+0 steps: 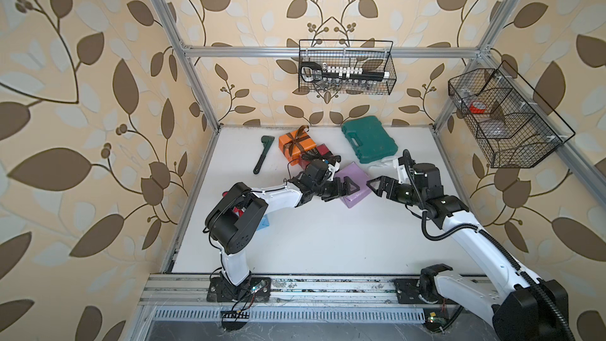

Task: Untie the ribbon bows on the gift boxes
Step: Move the gift box to the center of the board.

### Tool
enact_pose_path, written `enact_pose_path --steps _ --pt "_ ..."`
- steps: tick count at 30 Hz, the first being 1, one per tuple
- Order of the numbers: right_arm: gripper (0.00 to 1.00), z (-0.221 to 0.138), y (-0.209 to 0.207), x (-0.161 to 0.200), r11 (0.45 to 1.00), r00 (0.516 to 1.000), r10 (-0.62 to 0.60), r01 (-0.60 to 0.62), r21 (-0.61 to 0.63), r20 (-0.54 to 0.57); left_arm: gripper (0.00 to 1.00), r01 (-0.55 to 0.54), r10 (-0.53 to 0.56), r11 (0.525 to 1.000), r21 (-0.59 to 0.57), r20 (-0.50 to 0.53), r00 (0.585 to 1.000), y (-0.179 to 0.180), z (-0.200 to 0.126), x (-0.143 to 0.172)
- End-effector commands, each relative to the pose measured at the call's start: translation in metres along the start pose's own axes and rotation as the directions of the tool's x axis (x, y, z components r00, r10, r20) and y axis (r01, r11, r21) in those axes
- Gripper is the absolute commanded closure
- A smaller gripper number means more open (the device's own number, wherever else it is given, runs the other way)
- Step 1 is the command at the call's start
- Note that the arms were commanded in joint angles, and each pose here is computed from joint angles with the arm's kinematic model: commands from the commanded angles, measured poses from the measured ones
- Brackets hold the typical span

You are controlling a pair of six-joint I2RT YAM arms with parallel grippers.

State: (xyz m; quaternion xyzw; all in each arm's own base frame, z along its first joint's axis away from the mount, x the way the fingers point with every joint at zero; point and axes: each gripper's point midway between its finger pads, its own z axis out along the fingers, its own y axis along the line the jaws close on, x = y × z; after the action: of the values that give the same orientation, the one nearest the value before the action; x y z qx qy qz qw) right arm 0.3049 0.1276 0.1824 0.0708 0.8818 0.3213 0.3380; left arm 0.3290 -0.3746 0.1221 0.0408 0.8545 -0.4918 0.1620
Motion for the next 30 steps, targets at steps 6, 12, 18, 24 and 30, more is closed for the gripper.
enact_pose_path --steps 6,12,18,24,30 --pt "0.01 -0.004 0.010 -0.024 0.999 0.995 -0.031 0.033 -0.021 0.091 0.01 -0.109 0.104 0.990 0.093 0.057 0.993 -0.051 0.006 -0.039" --pt "0.07 0.011 0.023 -0.036 0.994 0.994 -0.078 0.083 -0.066 0.079 0.01 -0.189 0.198 0.975 -0.115 0.079 0.977 -0.042 -0.052 -0.033" --pt "0.09 0.039 0.058 -0.038 0.978 0.984 -0.172 0.177 -0.107 0.053 0.01 -0.006 0.096 0.924 -0.382 0.216 0.972 0.021 -0.156 -0.040" --pt "0.02 0.061 0.081 -0.027 0.967 0.977 -0.209 0.212 -0.142 0.031 0.01 0.208 0.090 0.717 -0.665 0.384 0.919 0.091 -0.266 -0.030" --pt "0.01 0.072 0.077 -0.014 0.969 0.975 -0.221 0.220 -0.110 -0.001 0.01 0.453 0.019 0.560 -0.693 0.558 0.830 0.146 -0.352 -0.013"
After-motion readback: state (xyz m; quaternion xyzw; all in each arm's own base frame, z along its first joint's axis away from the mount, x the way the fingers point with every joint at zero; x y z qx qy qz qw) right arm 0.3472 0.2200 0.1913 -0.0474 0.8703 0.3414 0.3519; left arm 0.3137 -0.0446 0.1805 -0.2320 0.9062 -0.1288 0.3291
